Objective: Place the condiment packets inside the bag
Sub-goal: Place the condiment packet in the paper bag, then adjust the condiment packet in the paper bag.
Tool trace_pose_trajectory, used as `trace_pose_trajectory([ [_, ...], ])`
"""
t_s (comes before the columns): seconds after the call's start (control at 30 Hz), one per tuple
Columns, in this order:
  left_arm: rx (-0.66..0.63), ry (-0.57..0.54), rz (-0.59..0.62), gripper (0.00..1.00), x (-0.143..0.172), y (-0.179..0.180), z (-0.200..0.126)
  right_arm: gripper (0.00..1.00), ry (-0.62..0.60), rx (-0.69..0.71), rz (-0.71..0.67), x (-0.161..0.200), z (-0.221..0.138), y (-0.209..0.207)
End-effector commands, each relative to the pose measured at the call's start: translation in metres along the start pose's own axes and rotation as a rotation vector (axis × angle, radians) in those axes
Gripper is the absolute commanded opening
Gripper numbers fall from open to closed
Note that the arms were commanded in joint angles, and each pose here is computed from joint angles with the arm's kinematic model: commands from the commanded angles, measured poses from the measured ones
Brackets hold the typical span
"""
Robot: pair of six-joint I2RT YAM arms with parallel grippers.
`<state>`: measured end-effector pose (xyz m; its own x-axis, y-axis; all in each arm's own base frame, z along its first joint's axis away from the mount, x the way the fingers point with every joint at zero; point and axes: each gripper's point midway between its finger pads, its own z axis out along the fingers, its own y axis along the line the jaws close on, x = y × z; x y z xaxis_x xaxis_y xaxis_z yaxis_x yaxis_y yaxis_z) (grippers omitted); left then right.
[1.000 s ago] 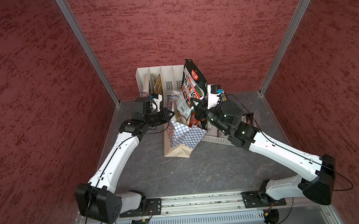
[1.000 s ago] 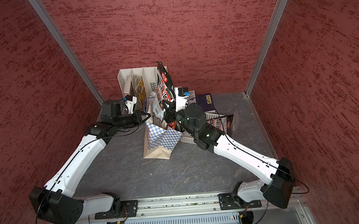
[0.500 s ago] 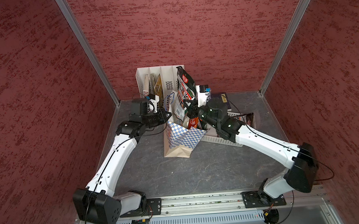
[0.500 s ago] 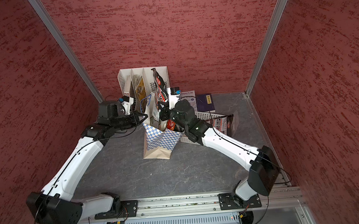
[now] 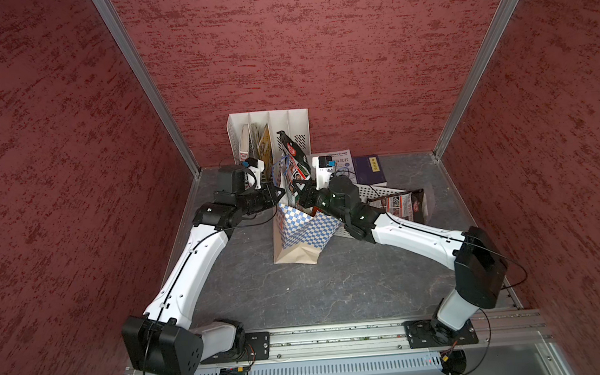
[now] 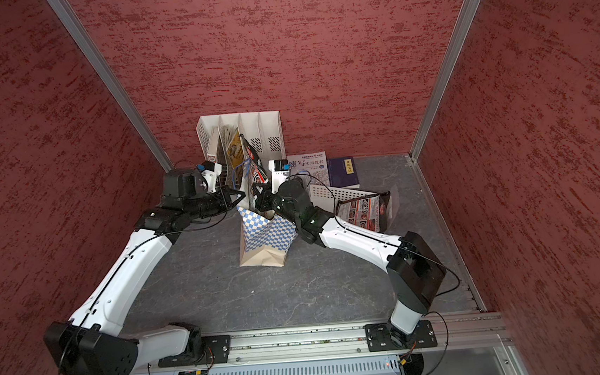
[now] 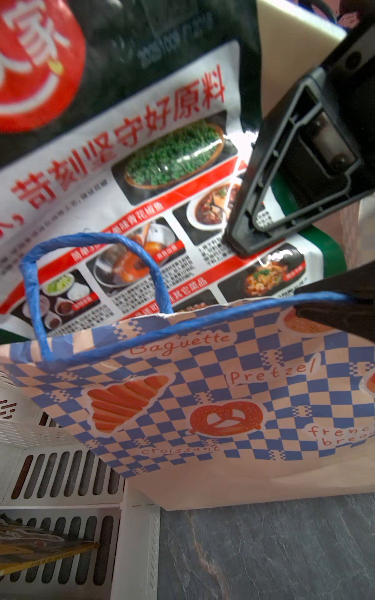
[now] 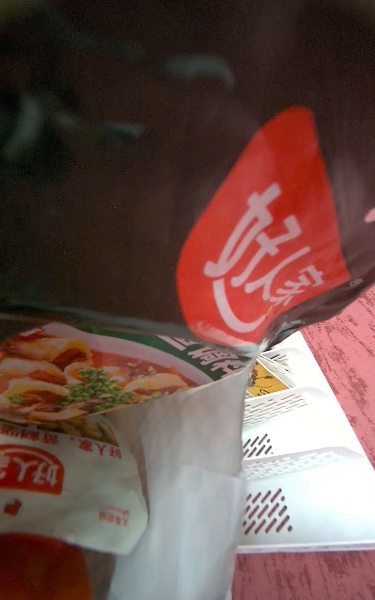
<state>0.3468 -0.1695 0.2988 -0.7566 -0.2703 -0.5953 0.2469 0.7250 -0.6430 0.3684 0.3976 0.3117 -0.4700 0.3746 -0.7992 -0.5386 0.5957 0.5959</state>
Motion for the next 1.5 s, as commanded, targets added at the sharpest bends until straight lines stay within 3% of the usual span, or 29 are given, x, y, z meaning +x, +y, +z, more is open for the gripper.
trace_pose_trajectory([
  [0.0,0.049,-0.048,0.052,0.00,-0.009,-0.015,-0.011,0.10,-0.065,-0.054,0.031,-0.012,-0.001,0.016],
  [0.27,0.030,-0.055,0.055,0.00,-0.009,-0.009,-0.013,0.53,-0.029,0.012,-0.134,-0.028,-0.030,0.020],
  [0.37,0.007,-0.064,0.048,0.00,-0.009,-0.002,-0.014,0.64,0.000,0.050,-0.203,-0.036,-0.045,0.020],
  [0.57,-0.065,-0.085,0.034,0.00,-0.004,0.018,-0.020,0.72,-0.013,0.230,-0.268,-0.071,-0.095,-0.001],
  [0.77,-0.120,-0.092,-0.012,0.00,0.006,0.045,-0.023,0.86,0.042,0.425,-0.378,-0.083,-0.133,-0.029],
  [1.03,-0.132,-0.094,-0.042,0.00,0.009,0.059,-0.025,0.92,0.308,0.318,-0.503,-0.036,-0.124,-0.028],
  [1.17,-0.162,-0.108,-0.063,0.17,0.008,0.069,-0.031,0.91,0.370,0.271,-0.489,-0.017,-0.113,-0.027],
  [1.33,-0.271,-0.182,-0.095,0.63,0.003,0.088,-0.059,0.90,0.429,0.163,-0.446,0.001,-0.090,-0.014],
  [1.47,-0.322,-0.266,-0.058,0.80,-0.007,0.082,-0.095,0.84,0.450,0.235,-0.428,0.005,-0.077,-0.028],
])
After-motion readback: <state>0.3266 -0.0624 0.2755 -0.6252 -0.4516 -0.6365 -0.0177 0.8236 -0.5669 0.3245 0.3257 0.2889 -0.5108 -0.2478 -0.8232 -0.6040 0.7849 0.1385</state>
